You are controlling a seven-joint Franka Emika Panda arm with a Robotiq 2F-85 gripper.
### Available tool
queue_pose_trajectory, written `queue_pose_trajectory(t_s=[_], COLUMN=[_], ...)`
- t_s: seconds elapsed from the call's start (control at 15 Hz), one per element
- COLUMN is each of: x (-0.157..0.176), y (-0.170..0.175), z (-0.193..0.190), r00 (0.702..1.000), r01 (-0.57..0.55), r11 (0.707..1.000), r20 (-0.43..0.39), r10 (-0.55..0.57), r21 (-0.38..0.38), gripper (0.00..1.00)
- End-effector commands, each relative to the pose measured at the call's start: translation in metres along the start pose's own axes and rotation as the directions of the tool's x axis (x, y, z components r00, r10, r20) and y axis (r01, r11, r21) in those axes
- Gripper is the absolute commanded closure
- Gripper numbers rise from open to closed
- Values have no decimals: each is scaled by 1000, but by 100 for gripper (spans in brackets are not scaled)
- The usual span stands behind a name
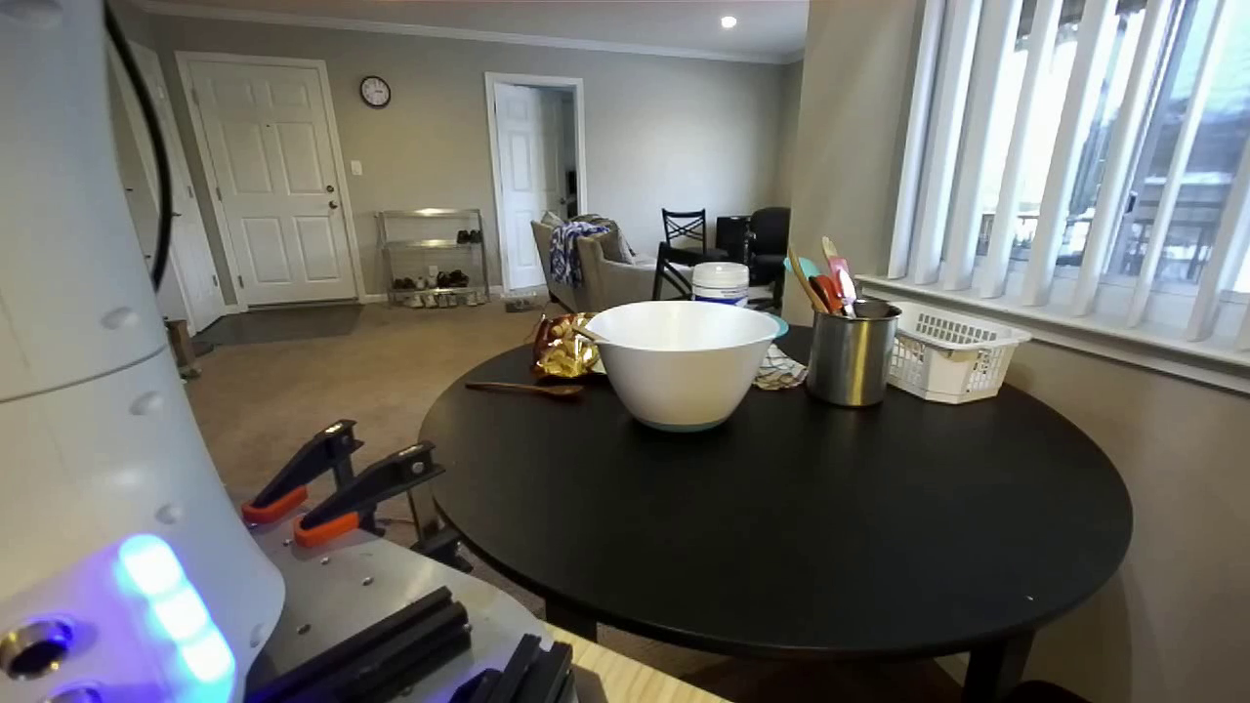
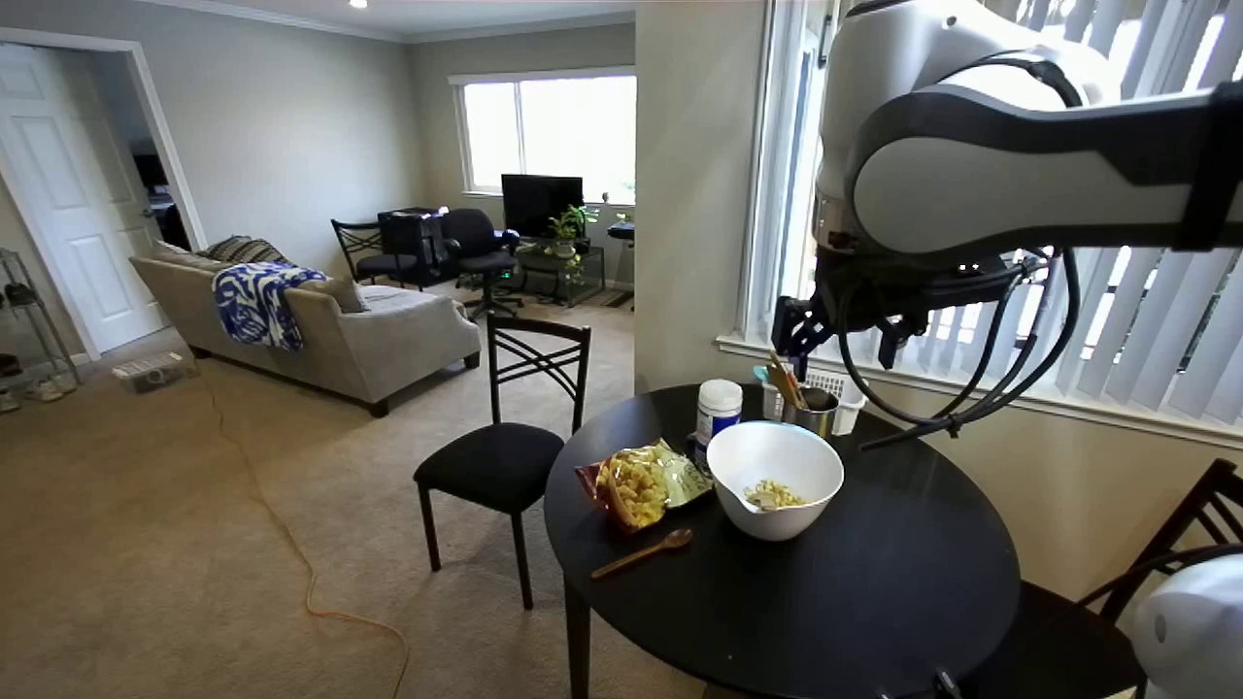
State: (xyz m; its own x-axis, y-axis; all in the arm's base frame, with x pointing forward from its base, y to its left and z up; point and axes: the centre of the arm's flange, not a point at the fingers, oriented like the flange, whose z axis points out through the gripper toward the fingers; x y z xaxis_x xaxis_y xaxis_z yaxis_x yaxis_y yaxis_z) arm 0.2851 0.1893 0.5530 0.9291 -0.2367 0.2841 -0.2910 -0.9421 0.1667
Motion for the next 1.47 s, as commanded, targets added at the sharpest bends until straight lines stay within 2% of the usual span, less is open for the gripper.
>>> queue_pose_trajectory(t_s=[0.0,0.13,0.33,0.47,0.53,0.73,1.0,1.4], x=[0,1,19,29,34,50,69,82], y=[0,-6,-48,-78,-94,-121,-128,-122], z=[0,4,35,61,78,125,165,242], r00=[1000,1000,999,995,982,941,845,633], r01=[0,4,-30,-99,-176,-305,-465,-617], r11=[1000,1000,999,995,983,946,865,729], r20=[0,6,11,25,56,118,199,364], r10=[0,-3,31,100,179,317,497,684], r21=[0,-7,-11,-33,-54,-110,-186,-297], gripper=[0,0,0,0,0,0,0,0])
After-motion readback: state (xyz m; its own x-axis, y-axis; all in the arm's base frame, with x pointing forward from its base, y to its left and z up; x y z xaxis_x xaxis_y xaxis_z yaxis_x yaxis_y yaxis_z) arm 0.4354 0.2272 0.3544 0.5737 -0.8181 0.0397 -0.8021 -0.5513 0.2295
